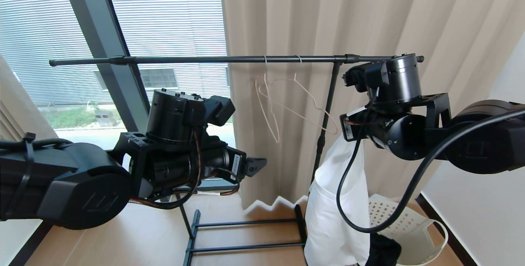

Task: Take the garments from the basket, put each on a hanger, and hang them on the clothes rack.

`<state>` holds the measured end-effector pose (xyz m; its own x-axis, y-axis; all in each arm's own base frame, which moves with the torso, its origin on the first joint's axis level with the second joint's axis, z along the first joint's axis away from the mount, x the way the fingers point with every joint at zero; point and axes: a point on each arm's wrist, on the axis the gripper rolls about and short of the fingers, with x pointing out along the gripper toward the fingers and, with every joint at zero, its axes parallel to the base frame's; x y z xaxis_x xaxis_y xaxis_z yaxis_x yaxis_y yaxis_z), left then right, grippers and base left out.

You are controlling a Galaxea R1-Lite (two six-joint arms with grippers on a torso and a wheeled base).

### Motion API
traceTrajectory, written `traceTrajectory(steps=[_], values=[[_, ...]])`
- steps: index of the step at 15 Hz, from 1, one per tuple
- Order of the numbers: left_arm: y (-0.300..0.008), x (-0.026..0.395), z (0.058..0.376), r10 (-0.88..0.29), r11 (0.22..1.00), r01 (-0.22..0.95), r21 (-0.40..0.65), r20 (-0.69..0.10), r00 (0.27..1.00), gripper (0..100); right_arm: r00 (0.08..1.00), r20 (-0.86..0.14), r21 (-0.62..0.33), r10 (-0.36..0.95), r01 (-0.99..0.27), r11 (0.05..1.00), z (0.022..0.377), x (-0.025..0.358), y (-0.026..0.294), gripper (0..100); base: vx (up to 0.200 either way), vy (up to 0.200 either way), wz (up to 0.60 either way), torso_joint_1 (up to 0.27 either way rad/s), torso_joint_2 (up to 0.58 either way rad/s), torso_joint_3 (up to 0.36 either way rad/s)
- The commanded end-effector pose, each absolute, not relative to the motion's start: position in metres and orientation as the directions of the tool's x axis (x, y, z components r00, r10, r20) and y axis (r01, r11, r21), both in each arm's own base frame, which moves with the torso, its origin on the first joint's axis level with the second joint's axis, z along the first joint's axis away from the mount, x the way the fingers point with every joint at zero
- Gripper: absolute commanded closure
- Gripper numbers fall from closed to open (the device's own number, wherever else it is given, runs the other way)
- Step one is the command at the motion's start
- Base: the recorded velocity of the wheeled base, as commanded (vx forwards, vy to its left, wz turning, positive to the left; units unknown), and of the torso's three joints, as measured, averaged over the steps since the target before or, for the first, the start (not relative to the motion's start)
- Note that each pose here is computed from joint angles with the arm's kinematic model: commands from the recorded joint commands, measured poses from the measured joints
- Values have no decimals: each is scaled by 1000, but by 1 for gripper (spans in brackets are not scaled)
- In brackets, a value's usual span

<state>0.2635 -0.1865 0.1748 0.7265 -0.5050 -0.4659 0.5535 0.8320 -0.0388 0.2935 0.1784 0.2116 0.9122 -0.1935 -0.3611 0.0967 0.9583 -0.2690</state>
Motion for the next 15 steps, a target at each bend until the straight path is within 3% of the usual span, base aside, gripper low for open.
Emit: traceTrajectory(steps=[1, 3, 10, 14, 15], values=[[-192, 269, 166, -497, 833, 552, -37, -488, 718, 0, 913, -359, -266, -192, 97, 959, 212, 293, 178, 100, 0, -200, 0, -12, 7, -2], [-193, 271, 167, -496, 835, 549, -38, -482, 722, 0, 913, -361, -268, -193, 96, 959, 212, 293, 178, 100, 200, -200, 0, 2, -2, 5], [-194, 277, 163, -493, 841, 540, -41, -470, 732, 0, 912, -363, -273, -193, 94, 957, 210, 294, 179, 100, 200, 0, 0, 3, 2, 2], [-202, 292, 157, -414, 886, 465, 0, -453, 789, 0, 910, -367, -286, -194, 89, 954, 209, 293, 179, 100, 0, 0, 0, 0, 0, 0], [-209, 306, 154, -342, 917, 397, 35, -442, 829, 0, 910, -368, -287, -193, 87, 954, 208, 293, 179, 100, 0, 0, 0, 0, 0, 0]])
